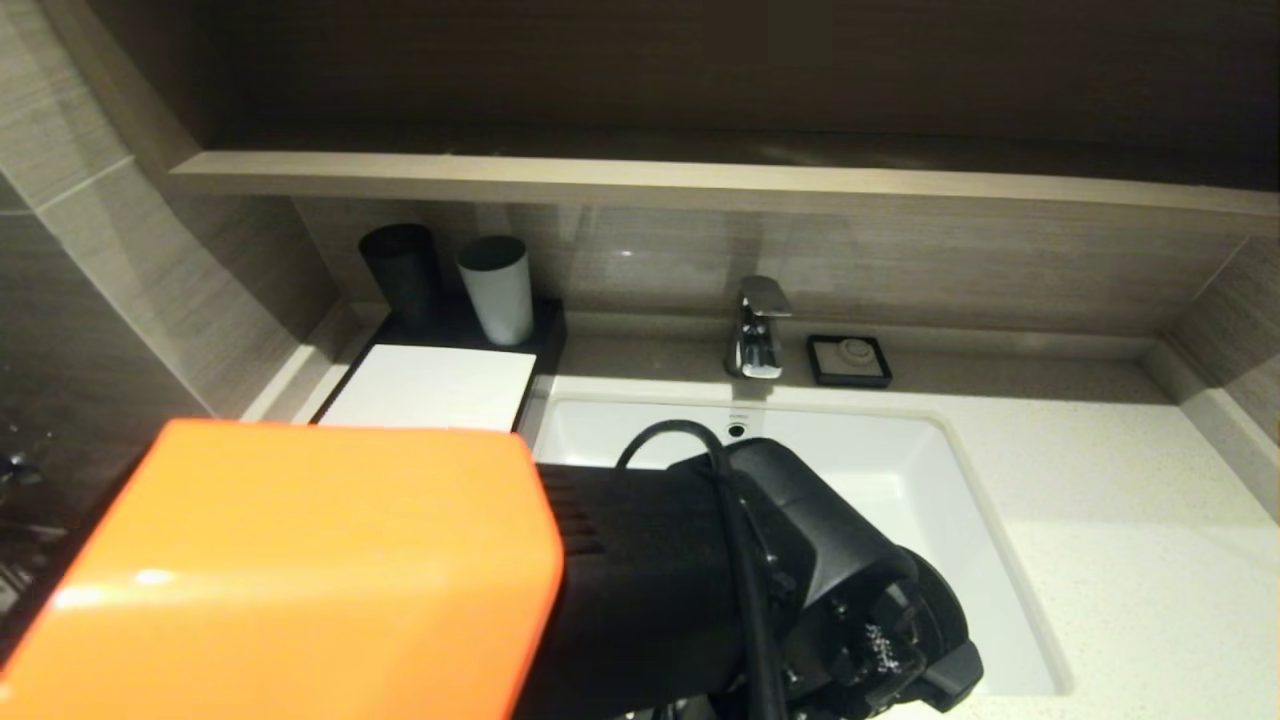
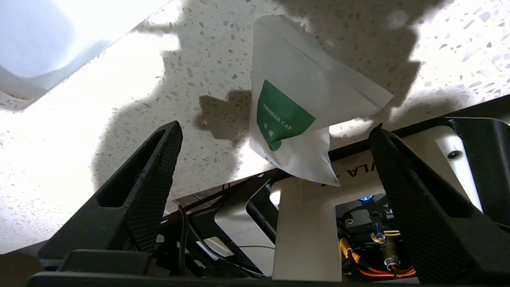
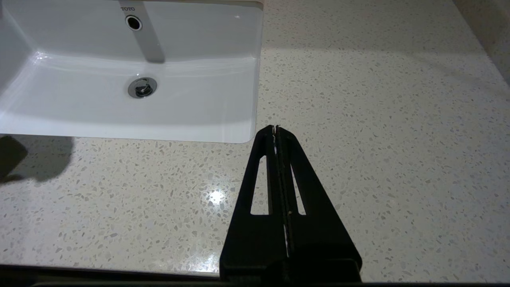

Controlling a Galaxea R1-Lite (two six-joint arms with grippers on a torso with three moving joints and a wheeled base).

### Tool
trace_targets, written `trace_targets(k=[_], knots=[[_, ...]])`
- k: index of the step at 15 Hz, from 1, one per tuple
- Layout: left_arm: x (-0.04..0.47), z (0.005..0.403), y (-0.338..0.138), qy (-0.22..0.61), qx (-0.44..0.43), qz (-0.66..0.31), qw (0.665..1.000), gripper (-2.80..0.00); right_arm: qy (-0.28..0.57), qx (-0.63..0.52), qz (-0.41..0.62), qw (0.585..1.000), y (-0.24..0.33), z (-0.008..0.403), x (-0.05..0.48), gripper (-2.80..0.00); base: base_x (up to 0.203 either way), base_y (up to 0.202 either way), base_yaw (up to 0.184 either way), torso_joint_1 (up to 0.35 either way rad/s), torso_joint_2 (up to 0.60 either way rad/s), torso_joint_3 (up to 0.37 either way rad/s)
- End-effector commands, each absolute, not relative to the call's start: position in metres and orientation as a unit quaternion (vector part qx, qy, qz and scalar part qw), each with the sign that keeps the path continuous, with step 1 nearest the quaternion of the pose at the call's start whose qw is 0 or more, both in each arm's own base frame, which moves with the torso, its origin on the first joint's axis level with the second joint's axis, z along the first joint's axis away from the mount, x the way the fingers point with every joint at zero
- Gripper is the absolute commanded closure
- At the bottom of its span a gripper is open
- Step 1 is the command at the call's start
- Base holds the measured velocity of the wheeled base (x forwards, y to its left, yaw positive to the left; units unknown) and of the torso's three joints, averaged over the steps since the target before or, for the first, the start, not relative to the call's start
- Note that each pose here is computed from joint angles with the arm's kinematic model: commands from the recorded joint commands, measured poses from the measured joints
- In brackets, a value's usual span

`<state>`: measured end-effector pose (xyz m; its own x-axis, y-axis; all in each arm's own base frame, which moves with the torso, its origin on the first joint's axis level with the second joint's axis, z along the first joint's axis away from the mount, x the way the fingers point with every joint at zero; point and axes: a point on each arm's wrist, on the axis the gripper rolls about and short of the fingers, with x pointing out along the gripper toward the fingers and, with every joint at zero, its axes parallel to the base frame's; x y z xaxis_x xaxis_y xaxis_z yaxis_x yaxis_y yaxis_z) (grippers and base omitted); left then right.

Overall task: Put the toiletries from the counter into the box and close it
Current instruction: Pick up the bathroom toiletry

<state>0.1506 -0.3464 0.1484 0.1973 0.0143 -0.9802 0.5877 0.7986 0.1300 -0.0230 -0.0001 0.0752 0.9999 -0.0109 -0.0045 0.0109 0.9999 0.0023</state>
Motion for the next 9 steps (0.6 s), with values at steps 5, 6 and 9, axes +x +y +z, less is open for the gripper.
trace_targets(k=[5,6,9], knots=[[0.1516,0.1396,-0.3488,0.609,0.26,-0.187,0.726,-2.8,0.002,0.001,-0.005,1.0,-0.0001,0.0752,-0.023,0.0,0.0,0.0,0.0,0.0,0.0,0.0],[0.1518,0.138,-0.3491,0.61,0.262,-0.186,0.724,-2.8,0.002,0.001,-0.005,1.0,-0.0001,0.0751,-0.023,0.0,0.0,0.0,0.0,0.0,0.0,0.0],[0.1531,0.1362,-0.3493,0.612,0.263,-0.184,0.723,-2.8,0.002,0.001,-0.005,1.0,-0.0001,0.0751,-0.023,0.0,0.0,0.0,0.0,0.0,0.0,0.0]])
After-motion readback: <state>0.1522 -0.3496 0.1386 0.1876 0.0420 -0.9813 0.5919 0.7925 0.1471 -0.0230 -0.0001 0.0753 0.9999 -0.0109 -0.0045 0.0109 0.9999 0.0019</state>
